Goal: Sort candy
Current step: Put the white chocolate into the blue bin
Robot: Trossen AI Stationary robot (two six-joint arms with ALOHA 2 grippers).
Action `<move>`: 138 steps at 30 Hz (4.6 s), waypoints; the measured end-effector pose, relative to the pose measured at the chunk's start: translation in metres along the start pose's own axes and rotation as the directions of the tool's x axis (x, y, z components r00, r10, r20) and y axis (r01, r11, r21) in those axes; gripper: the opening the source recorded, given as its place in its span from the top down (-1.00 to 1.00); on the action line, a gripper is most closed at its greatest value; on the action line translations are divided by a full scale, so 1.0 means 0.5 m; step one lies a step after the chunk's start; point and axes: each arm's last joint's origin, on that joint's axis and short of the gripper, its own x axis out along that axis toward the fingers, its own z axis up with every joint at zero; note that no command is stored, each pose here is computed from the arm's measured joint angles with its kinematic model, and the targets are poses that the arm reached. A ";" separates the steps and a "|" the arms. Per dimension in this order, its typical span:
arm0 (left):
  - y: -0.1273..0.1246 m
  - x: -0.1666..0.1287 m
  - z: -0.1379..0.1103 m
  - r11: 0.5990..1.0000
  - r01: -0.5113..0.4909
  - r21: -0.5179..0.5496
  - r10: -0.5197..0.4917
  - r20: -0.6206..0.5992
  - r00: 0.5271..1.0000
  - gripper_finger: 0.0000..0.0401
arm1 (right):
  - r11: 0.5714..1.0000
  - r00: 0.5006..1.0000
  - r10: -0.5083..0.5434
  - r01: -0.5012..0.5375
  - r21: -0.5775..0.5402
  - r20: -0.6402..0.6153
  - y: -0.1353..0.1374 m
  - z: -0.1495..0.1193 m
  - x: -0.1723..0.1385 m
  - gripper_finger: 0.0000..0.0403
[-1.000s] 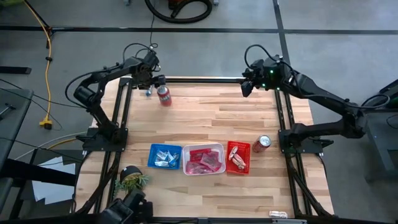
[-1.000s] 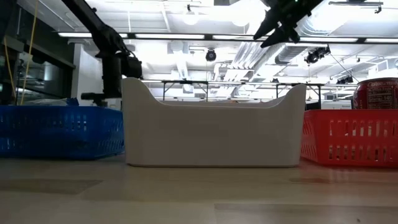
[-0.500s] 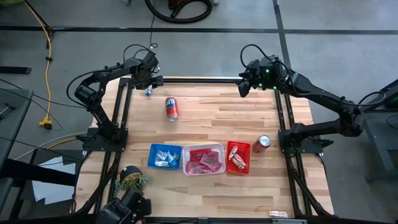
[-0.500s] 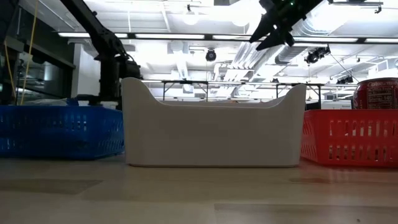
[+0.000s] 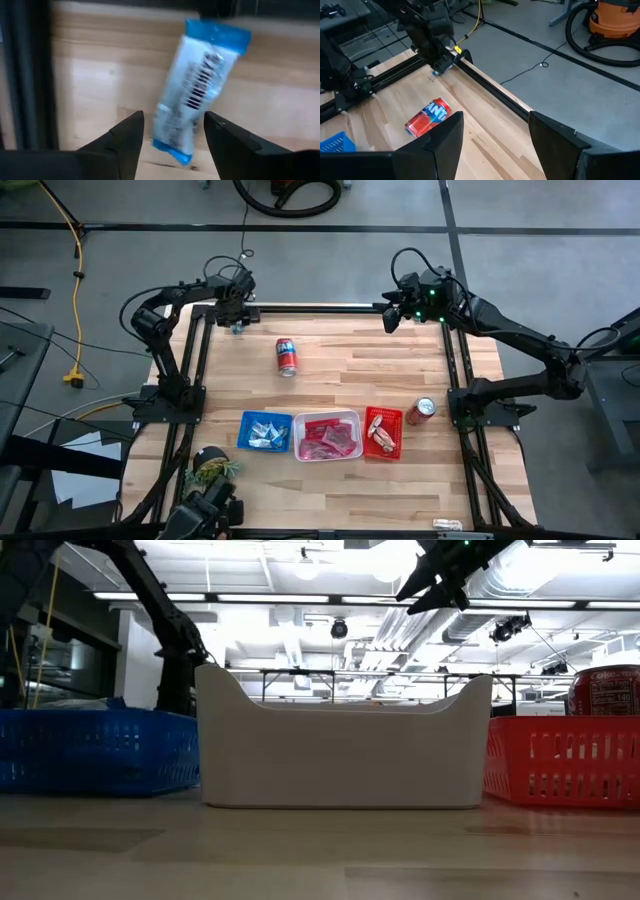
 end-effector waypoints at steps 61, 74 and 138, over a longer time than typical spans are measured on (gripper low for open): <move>-0.041 -0.171 -0.697 -0.171 0.069 0.983 -0.345 -0.125 0.930 0.91 | 0.885 0.897 0.430 -0.398 0.242 -0.098 0.148 -0.034 -0.030 -0.09; -0.046 -0.201 -0.700 -0.156 0.128 0.980 -0.331 -0.174 0.927 0.12 | 0.872 0.893 0.448 -0.425 0.243 -0.049 0.154 -0.027 -0.071 -0.09; 0.013 -0.319 0.038 0.594 0.341 0.729 -0.804 0.548 0.230 -0.22 | -0.209 0.383 -0.560 0.792 0.573 -0.734 -0.382 -0.265 0.204 -0.09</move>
